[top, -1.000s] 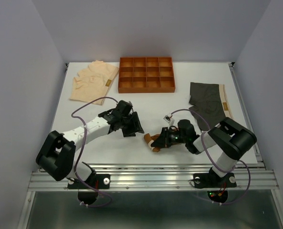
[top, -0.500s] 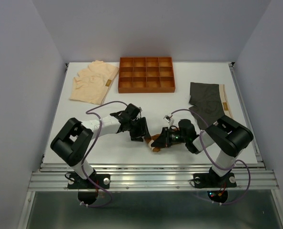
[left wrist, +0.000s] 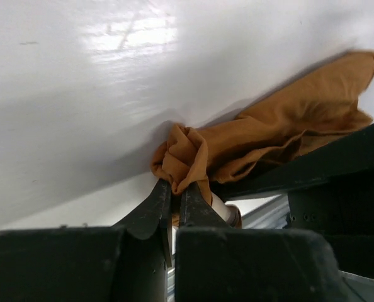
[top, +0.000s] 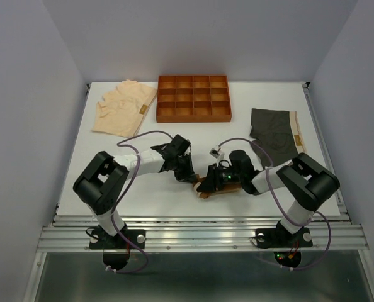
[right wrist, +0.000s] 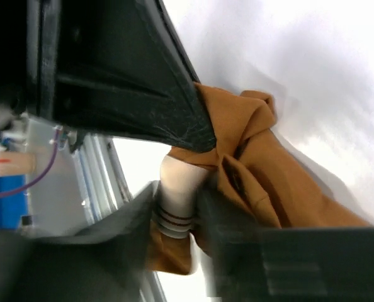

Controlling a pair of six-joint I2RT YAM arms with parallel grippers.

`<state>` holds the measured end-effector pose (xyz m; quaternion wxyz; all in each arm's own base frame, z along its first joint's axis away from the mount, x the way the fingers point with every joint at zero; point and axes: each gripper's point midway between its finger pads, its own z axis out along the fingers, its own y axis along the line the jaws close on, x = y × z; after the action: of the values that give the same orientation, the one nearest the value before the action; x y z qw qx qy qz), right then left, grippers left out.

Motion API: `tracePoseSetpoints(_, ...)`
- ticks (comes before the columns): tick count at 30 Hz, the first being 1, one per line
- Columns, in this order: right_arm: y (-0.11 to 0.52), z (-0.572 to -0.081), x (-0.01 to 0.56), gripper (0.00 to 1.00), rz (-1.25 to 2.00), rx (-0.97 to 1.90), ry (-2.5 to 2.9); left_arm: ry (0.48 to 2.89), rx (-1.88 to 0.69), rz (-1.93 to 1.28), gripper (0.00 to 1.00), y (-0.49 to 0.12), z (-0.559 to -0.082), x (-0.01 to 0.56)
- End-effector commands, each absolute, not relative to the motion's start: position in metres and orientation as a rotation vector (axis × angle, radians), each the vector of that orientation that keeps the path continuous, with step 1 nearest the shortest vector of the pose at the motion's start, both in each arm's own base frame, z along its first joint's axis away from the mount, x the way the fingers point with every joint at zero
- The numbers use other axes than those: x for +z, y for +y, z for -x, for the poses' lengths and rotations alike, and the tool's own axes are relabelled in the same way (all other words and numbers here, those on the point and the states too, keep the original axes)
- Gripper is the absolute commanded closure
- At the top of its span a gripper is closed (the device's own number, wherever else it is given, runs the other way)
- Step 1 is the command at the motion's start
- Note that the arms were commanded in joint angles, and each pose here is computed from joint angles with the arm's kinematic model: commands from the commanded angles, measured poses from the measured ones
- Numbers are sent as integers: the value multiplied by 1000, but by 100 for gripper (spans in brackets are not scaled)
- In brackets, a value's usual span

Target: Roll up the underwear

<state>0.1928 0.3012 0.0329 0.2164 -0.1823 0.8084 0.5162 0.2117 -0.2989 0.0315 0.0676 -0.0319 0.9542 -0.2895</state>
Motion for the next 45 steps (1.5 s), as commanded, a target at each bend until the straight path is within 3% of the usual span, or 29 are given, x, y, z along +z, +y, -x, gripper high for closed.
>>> tracePoseSetpoints(1,292,-206,10,48,665,1088,2354,2787,-594,180,100,-273,-232,50)
tracePoseSetpoints(5,315,-210,46,35,796,1085,2229,2736,-353,375,100,-230,-231,53)
tracePoseSetpoints(13,343,-219,92,27,957,958,2052,2697,-126,564,100,-179,-209,52)
tracePoseSetpoints(34,398,-152,92,23,1187,446,1649,2985,24,511,100,-177,-169,52)
tracePoseSetpoints(45,411,-159,94,23,1219,276,1636,3032,88,593,100,-176,-160,52)
